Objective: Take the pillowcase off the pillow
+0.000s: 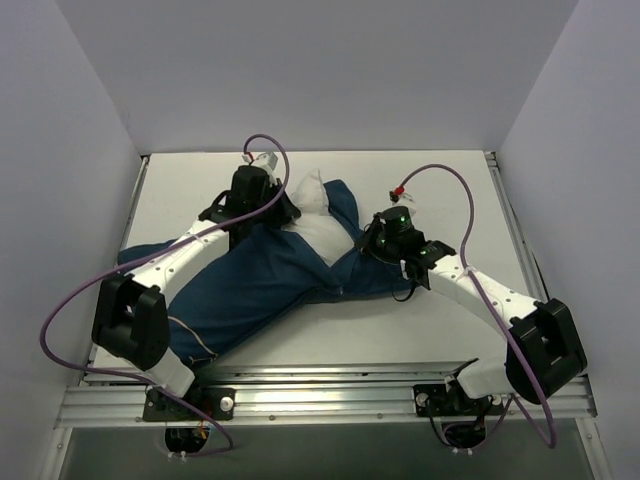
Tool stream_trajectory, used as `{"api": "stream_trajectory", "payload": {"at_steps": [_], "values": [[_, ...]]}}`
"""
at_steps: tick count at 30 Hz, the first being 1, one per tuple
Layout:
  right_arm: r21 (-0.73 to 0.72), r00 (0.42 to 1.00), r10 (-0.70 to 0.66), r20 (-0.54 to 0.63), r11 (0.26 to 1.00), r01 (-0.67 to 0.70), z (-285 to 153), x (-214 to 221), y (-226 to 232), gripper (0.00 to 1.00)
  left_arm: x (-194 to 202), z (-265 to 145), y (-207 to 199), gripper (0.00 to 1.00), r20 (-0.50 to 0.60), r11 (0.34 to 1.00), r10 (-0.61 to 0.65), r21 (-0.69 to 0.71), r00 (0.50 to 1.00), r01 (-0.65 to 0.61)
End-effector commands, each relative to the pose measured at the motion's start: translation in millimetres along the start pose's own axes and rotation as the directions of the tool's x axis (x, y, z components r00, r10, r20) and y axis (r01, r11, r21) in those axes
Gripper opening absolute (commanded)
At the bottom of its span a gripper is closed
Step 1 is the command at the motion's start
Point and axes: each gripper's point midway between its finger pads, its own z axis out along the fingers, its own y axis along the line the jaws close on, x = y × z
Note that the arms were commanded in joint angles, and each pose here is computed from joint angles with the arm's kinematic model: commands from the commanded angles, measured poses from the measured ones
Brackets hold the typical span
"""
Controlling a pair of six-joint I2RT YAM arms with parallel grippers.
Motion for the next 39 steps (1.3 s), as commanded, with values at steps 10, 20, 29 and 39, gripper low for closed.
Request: {"api": "stream_trajectory", "payload": {"at_steps": [10,20,29,39], "values": [[0.143,0.991,-0.119,-0.058,0.982,0.127,-15.1,0.1,-70.6,0.0,-42.1,-55.2,-8.3,0.56,0.15,0.923,0.378,0.016,0.914,-0.384],[0.047,0.981,-0.191,-0.026,0.98,0.192,-14.4,-32.4,-33.3,0.0,11.9,-80.8,-123.3,0.91,0.229,0.629,0.726,0.162,0.649,-0.761],[0.005,0.982,-0.19,-0.026,0.982,0.19,-16.0,-32.0,-23.1,0.0,50.1,-32.8,-155.4,0.95,0.201,0.488,0.834,0.166,0.514,-0.857],[-0.017,0.98,-0.197,-0.025,0.98,0.197,-15.8,-29.4,-14.4,0.0,88.3,24.9,-153.4,0.97,0.119,0.553,0.802,0.222,0.586,-0.803]]}}
